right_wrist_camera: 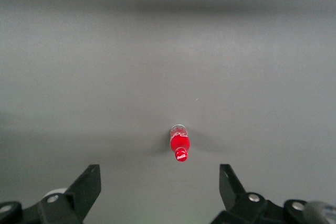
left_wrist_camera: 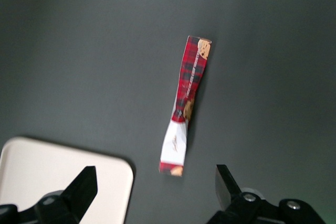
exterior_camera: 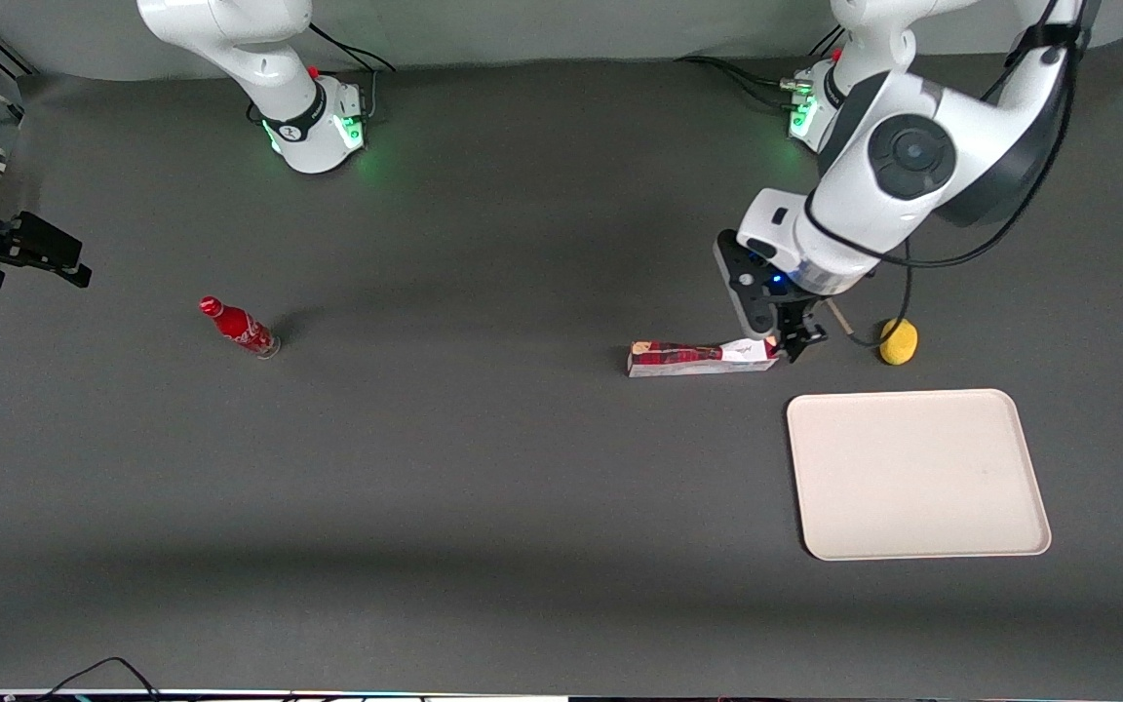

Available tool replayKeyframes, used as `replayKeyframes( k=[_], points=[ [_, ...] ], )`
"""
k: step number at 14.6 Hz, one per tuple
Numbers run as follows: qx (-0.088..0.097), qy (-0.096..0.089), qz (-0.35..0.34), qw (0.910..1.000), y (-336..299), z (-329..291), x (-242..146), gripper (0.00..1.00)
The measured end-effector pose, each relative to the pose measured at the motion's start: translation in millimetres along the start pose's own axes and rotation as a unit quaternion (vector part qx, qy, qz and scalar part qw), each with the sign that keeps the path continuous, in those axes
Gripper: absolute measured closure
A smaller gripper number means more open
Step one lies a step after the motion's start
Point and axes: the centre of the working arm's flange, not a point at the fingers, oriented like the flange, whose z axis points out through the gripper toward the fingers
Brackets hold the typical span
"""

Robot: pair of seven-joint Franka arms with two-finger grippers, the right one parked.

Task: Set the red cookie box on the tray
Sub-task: 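Move the left gripper down over the red plaid cookie box, then close the left gripper on the cookie box's end and lift it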

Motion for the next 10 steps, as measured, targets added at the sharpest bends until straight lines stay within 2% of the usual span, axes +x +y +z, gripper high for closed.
replayKeyframes(
  k=[2, 5, 10],
  points=[
    [0.011, 0.005, 0.037, 0.9993, -4, 30, 2, 0.0],
    [0.009, 0.006, 0.07, 0.9975, -8, 72, 8, 0.0],
    [-0.015, 0.006, 0.081, 0.9966, 6, 129, 12, 0.0]
  ],
)
